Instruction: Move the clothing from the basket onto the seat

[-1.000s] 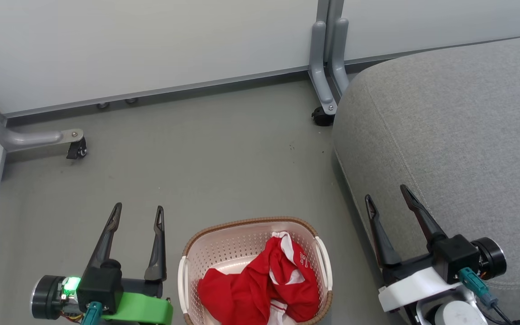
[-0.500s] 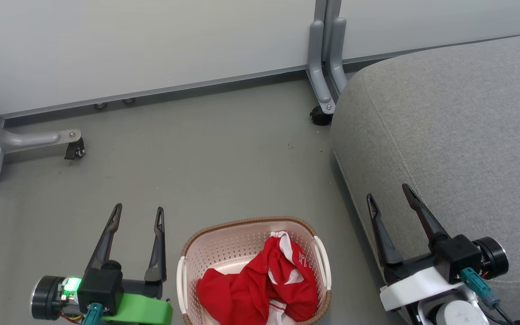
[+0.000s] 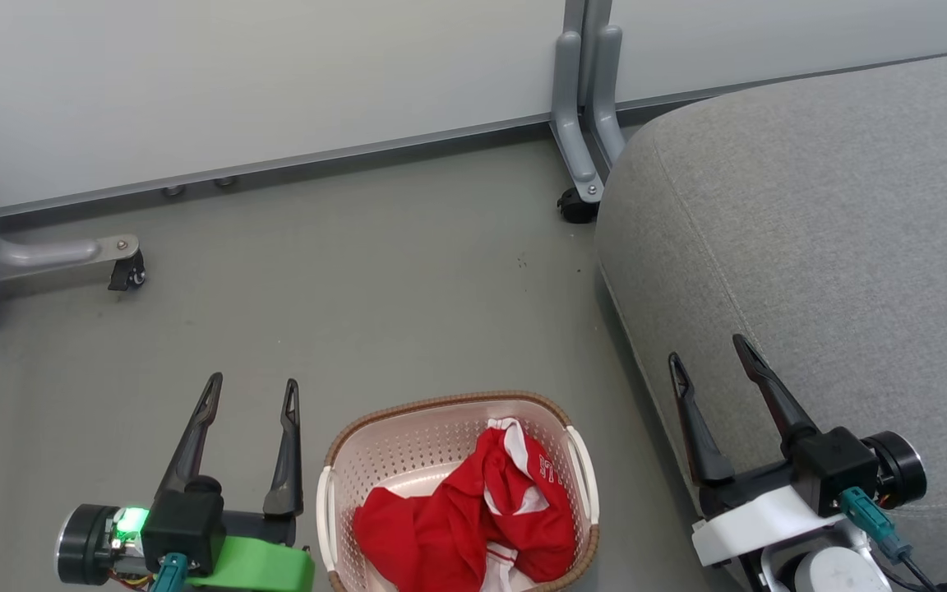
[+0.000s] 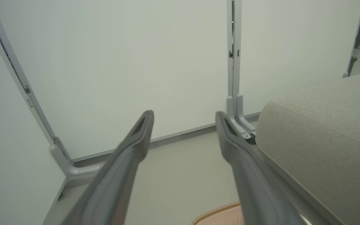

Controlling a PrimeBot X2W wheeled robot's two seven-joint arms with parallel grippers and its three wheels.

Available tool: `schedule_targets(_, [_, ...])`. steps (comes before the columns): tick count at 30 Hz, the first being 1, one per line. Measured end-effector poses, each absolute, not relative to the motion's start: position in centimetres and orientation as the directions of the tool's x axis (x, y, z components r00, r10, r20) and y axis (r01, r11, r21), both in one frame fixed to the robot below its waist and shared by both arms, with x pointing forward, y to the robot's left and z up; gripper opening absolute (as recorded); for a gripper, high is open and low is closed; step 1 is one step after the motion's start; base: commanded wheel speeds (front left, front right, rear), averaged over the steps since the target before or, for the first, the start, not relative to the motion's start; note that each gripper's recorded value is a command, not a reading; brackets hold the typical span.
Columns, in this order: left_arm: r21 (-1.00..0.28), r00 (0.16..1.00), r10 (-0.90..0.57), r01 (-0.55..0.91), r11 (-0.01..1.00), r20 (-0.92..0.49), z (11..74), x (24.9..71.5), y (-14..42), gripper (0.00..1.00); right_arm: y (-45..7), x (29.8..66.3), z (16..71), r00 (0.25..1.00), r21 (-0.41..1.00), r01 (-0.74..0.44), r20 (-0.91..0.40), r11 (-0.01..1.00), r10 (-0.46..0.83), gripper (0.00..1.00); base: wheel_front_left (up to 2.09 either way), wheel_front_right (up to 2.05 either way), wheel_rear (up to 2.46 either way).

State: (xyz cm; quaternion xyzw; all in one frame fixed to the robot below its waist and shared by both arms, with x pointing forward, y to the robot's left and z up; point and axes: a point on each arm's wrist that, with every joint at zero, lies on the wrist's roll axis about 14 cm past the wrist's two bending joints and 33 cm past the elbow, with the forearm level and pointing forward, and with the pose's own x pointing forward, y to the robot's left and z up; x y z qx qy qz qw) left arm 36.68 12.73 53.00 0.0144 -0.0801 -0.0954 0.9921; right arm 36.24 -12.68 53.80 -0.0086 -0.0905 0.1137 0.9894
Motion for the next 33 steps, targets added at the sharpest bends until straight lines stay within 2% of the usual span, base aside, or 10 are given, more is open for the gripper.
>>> schedule_targets(10, [0.027,0.969,-0.215,0.213,0.977,0.120,51.8,37.0,12.1,1.00,-13.3,36.4,53.6,0.963,-0.038,-0.205,0.172,0.978,0.208,1.00,0.00,0.00,0.00])
schedule_targets(19, [0.022,0.942,-0.335,0.334,0.942,0.028,48.6,39.0,9.3,1.00,-15.1,38.4,53.6,0.972,-0.043,-0.152,0.175,0.987,0.158,1.00,0.00,0.00,0.00])
schedule_targets(28, [0.036,0.850,-0.510,0.518,0.855,-0.129,42.6,41.9,5.3,1.00,-18.7,42.5,54.8,0.972,-0.045,-0.053,0.228,0.998,0.062,1.00,0.00,0.00,0.00])
schedule_targets(33, [0.014,0.756,-0.613,0.632,0.775,-0.231,38.1,42.8,2.9,1.00,-19.4,45.0,54.7,0.967,-0.062,-0.037,0.249,0.997,0.051,1.00,0.00,0.00,0.00])
